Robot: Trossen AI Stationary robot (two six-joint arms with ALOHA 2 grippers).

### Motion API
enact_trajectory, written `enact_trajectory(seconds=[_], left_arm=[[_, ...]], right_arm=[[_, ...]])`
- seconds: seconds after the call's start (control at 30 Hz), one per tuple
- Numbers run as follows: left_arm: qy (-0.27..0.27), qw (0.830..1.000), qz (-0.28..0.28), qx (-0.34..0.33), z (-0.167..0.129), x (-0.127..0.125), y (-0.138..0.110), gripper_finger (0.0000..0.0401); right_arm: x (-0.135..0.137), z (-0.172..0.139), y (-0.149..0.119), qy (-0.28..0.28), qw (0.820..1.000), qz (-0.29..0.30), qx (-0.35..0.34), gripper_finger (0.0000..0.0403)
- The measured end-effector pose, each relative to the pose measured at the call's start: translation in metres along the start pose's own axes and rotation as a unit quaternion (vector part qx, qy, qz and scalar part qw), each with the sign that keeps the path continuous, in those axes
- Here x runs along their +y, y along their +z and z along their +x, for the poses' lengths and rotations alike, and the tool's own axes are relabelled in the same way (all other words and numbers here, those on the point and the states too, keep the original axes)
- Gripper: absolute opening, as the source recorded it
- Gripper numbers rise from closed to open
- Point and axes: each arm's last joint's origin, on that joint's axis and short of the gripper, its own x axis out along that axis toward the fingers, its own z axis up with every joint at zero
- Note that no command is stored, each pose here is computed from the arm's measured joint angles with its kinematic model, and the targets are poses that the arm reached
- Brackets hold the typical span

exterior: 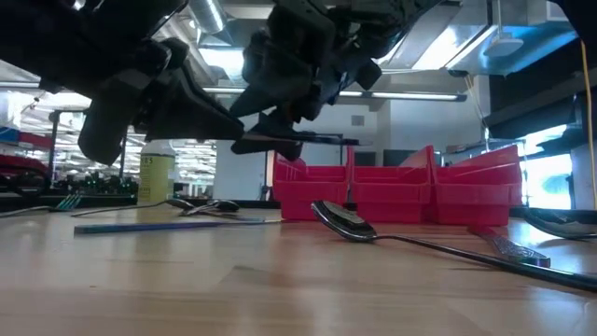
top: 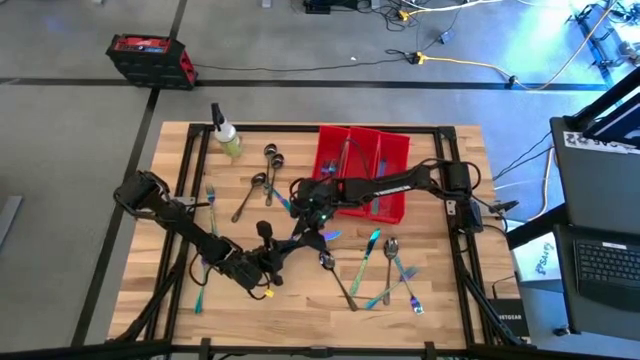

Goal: Sort silverware
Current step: Put the blue knife into the right red silverware bin

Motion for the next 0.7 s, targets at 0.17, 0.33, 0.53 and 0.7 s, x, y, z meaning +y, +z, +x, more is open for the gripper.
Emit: enact_trajectory(seconds=[0.17,0.33,0.53,0.7], left_arm=[[0.001,1.0,0.005,0.001,0.0,0.0,0.0,0.0021],[0.003,1.0,0.012,0.001,0.001,0.0,0.001,0.0021],[0.005,1.0,0.012,0.001,0.001,0.001,0.001,0.0021],[0.006,1.0,0.011,0.001,0.001,0.001,0.0,0.0021]], right_arm=[[-0.001,0.001,-0.004,0.003,1.0,0.0,0.02,0.0234],[-0.004,0.0,-0.014,-0.001,0.998,-0.008,0.061,0.0209],[-0.008,-0.004,-0.012,0.003,0.998,-0.005,0.056,0.0164],[-0.011,-0.006,-0.009,0.01,0.999,0.002,0.047,0.015]])
